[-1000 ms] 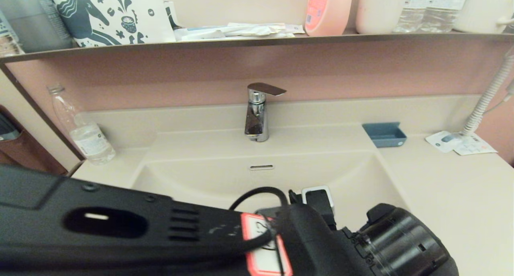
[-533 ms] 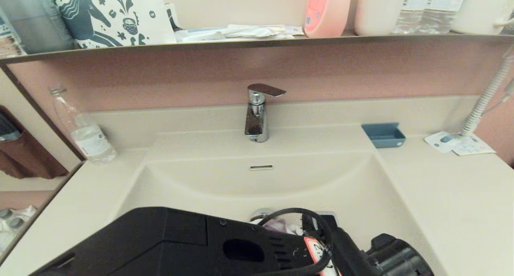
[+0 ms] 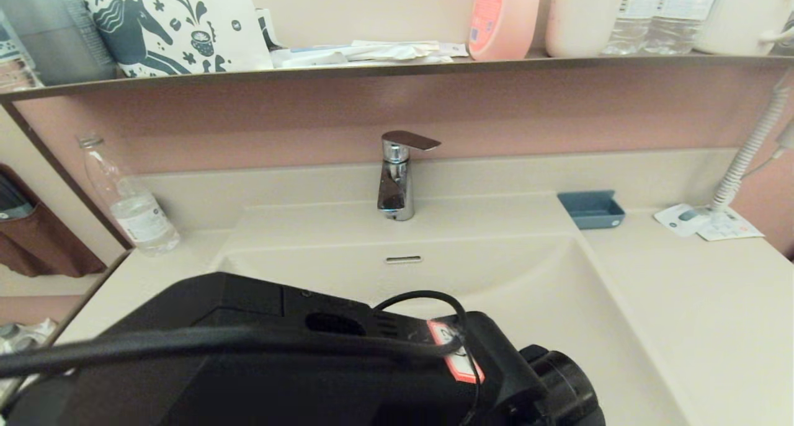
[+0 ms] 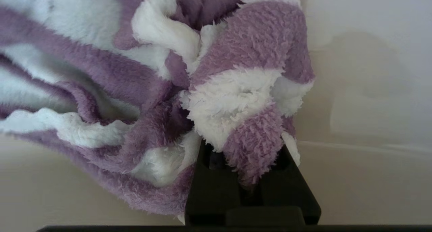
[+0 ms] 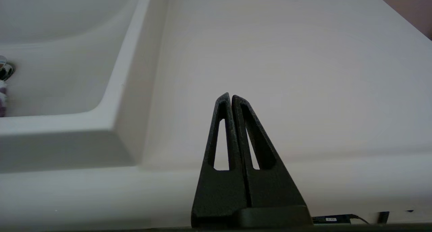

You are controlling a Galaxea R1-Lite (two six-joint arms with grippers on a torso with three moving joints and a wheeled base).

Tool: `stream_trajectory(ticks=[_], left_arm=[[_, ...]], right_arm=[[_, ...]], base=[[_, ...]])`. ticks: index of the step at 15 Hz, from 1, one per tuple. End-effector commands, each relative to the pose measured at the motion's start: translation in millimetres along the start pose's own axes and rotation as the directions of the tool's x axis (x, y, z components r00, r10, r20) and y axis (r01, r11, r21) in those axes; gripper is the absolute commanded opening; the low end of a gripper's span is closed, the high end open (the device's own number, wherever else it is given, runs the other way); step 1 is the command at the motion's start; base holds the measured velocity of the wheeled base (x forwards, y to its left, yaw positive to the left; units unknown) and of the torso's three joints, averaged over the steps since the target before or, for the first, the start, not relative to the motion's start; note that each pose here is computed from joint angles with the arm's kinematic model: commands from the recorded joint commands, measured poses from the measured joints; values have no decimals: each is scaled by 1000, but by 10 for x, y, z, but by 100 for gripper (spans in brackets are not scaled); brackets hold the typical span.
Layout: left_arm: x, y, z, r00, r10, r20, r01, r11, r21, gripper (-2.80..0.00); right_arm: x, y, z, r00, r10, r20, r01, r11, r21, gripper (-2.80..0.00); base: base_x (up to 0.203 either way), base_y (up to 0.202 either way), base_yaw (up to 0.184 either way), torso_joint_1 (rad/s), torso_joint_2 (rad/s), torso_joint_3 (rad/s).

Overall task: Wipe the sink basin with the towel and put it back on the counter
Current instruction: Wipe the sink

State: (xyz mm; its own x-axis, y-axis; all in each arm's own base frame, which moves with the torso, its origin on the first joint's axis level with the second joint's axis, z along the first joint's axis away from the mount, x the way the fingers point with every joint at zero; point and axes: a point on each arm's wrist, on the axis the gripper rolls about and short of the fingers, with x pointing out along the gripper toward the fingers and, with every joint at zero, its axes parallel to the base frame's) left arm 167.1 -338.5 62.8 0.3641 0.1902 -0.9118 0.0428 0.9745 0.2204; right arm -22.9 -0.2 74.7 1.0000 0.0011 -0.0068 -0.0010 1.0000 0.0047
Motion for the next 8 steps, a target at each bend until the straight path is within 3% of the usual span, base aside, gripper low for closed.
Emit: stream_trajectory(ticks=[1, 4, 7, 8], left_arm=[[202, 184, 26, 995, 88, -45, -88, 996, -4, -280], [444, 512, 62, 972, 221, -77, -218, 975, 42, -280], [458, 797, 200, 962, 261, -84, -254, 964, 82, -280], [505, 876, 257, 950, 307, -55, -301, 949, 97, -280]], right_arm=[[1, 0, 0, 1000, 0, -1, 0, 1000, 0, -280], [1, 0, 0, 1000, 0, -1, 0, 1000, 0, -280], [1, 0, 0, 1000, 0, -1, 0, 1000, 0, -280], [1, 0, 0, 1000, 0, -1, 0, 1000, 0, -280]], base=[[0, 0, 0, 0, 0, 0], [0, 0, 0, 0, 0, 0], [0, 0, 0, 0, 0, 0], [0, 0, 0, 0, 0, 0]])
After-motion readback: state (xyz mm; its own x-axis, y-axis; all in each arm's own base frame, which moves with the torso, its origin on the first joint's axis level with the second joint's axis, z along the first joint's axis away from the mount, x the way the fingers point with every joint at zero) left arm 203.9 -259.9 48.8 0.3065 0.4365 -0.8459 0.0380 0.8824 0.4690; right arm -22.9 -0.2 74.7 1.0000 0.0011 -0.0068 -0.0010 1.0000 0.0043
